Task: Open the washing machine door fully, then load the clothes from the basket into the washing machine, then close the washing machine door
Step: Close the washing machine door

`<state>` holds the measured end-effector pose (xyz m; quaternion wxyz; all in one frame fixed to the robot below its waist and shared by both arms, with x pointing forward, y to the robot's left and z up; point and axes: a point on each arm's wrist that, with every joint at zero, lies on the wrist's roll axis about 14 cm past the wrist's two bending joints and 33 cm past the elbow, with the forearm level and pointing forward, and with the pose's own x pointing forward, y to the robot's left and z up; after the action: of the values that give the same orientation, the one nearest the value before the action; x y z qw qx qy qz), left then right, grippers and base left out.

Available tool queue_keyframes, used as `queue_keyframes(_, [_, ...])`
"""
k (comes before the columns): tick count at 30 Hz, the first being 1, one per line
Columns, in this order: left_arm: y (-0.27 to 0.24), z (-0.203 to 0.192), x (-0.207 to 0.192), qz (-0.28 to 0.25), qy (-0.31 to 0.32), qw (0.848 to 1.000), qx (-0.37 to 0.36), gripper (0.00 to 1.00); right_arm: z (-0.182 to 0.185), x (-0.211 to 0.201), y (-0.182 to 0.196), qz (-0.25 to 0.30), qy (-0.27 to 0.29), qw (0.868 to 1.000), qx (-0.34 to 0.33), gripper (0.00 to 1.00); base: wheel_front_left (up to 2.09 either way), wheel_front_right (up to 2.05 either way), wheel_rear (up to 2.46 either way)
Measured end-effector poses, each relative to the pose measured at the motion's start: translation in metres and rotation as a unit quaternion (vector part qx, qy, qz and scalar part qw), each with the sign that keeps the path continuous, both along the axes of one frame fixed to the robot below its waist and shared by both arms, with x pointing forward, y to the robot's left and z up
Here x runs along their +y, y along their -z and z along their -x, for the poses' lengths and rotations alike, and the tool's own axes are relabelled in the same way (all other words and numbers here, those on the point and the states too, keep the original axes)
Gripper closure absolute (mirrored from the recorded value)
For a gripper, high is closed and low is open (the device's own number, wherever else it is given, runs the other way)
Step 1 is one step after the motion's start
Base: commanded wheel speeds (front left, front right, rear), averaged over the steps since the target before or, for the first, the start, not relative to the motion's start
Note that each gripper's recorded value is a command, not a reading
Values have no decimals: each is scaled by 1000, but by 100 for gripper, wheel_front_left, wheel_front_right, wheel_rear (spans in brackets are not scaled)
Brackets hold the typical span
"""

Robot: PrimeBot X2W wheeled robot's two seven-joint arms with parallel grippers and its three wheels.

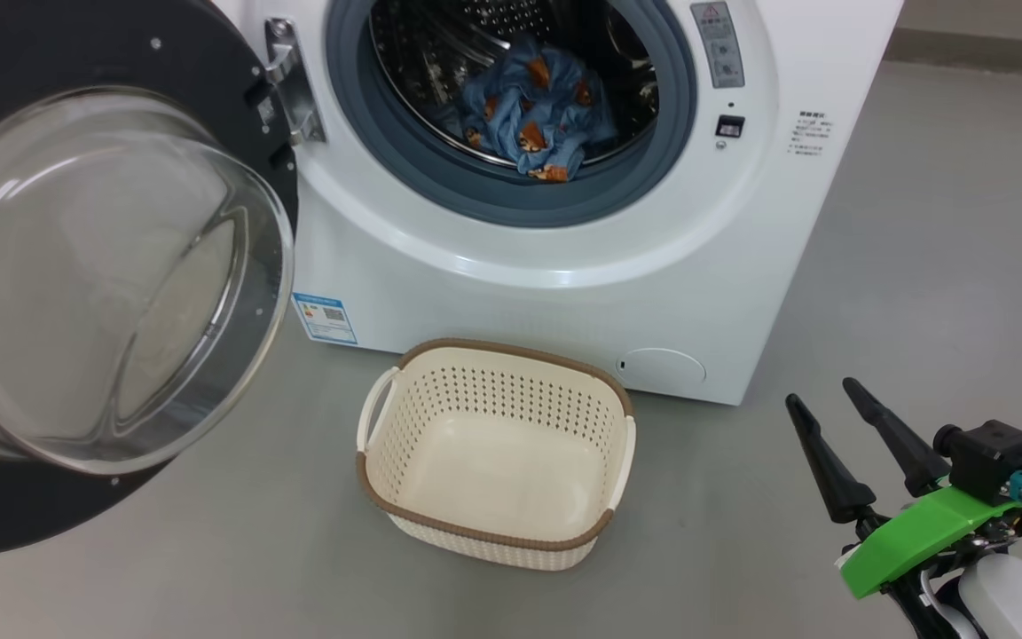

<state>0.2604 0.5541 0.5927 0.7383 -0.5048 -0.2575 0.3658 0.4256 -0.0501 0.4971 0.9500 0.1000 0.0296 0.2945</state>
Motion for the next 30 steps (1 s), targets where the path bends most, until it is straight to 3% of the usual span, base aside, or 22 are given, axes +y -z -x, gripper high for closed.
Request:
queue_keyframes(6, [35, -15, -6, 47, 12, 999, 22, 100, -8, -13, 5, 5, 11, 1000, 4, 0, 0, 0, 0])
queue_keyframes(21, [58, -38, -11, 94, 28, 995, 29, 100, -15, -24, 15, 12, 20, 1000, 13, 0, 0, 0, 0])
queue_keyframes(30, [61, -46, -23, 105, 110, 987, 58, 100, -15, -27, 12, 15, 23, 1000, 10, 0, 0, 0, 0])
